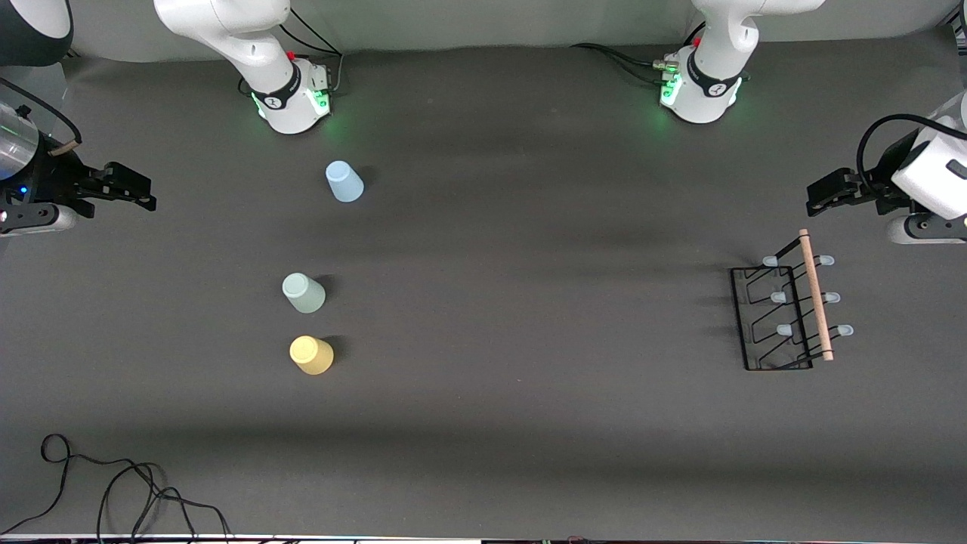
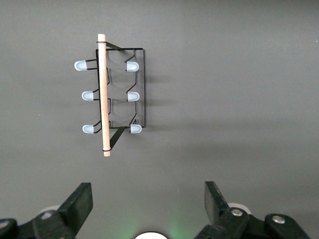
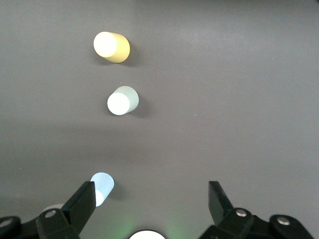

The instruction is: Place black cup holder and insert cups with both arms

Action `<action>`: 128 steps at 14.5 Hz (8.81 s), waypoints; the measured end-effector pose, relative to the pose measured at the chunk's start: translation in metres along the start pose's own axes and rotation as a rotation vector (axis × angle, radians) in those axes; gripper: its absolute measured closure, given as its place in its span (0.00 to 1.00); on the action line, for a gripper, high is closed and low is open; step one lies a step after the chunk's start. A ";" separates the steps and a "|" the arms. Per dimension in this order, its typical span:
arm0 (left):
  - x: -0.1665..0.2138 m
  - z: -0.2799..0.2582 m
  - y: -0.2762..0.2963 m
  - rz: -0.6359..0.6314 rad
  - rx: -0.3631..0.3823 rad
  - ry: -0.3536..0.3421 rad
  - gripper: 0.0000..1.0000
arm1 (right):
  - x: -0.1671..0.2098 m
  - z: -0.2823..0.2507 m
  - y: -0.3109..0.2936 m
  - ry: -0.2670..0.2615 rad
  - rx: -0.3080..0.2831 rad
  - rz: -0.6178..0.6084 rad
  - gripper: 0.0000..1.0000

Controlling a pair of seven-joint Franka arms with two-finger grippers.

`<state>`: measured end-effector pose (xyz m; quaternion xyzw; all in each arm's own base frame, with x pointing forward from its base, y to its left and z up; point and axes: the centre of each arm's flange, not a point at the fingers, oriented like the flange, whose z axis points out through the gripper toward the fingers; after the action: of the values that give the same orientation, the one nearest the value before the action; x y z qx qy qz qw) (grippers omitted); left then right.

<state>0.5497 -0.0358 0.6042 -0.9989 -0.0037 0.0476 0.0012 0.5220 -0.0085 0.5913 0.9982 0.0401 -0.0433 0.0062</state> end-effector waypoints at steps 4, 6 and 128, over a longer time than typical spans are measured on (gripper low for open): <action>0.000 0.000 0.001 0.001 0.000 0.002 0.00 | 0.000 0.000 0.002 -0.002 0.001 0.007 0.00; 0.000 0.000 0.002 0.004 0.001 0.002 0.00 | 0.000 0.000 0.002 -0.002 0.001 0.007 0.00; -0.003 0.001 -0.008 0.084 0.008 -0.003 0.00 | -0.056 0.238 -0.394 -0.051 -0.031 0.435 0.32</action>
<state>0.5463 -0.0280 0.6032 -0.9980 0.0383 0.0492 0.0032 0.4146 0.3760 0.3555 0.9817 -0.1759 -0.0656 0.0316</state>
